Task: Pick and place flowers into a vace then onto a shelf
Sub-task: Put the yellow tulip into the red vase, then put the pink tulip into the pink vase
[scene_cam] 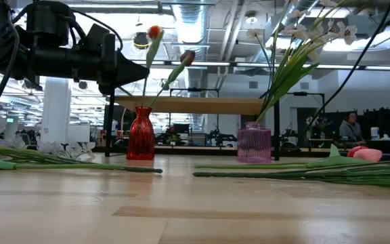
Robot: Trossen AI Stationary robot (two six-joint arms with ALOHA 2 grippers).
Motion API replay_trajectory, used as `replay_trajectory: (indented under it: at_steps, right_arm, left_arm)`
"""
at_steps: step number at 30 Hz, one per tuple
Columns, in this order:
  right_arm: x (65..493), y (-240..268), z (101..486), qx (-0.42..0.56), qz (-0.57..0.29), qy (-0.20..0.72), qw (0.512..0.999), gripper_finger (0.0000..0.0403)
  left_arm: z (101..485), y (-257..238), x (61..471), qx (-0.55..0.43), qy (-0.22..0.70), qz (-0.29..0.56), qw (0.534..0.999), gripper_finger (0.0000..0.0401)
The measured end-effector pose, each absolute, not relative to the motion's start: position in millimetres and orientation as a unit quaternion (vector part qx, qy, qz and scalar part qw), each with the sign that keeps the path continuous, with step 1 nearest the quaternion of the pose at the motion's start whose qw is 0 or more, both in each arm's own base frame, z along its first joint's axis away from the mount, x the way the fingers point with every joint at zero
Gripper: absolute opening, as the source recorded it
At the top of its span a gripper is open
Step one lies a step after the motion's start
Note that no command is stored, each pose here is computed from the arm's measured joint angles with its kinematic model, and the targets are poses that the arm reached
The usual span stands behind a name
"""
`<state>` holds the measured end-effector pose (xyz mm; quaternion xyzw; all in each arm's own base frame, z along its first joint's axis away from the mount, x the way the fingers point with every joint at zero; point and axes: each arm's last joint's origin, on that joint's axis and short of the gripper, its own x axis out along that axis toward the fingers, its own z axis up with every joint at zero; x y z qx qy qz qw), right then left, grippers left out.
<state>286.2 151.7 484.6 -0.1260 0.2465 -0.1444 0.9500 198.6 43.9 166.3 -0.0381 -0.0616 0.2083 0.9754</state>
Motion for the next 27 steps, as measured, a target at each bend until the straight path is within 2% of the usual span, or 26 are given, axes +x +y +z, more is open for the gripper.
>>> replay_trajectory:
  at_steps: [7,15,23,27]
  right_arm:
    - [285.1,151.0,482.7,-0.121,-0.148,0.254,0.948,0.0260]
    - [282.7,149.5,479.5,-0.109,-0.156,0.268,0.944,0.0260]
    - [281.9,149.0,478.5,-0.114,-0.157,0.273,0.942,0.0260]
    - [280.6,148.2,477.0,-0.121,-0.157,0.282,0.939,0.0260]
  left_arm:
    - [166.5,43.8,198.6,-0.042,-0.063,0.208,0.975,0.0128]
    - [173.8,41.4,196.5,-0.028,-0.081,0.206,0.975,0.0176]
    - [197.2,13.7,189.3,0.017,-0.136,0.144,0.980,0.0194]
    - [209.6,-6.4,182.6,0.028,-0.172,0.074,0.982,0.0194]
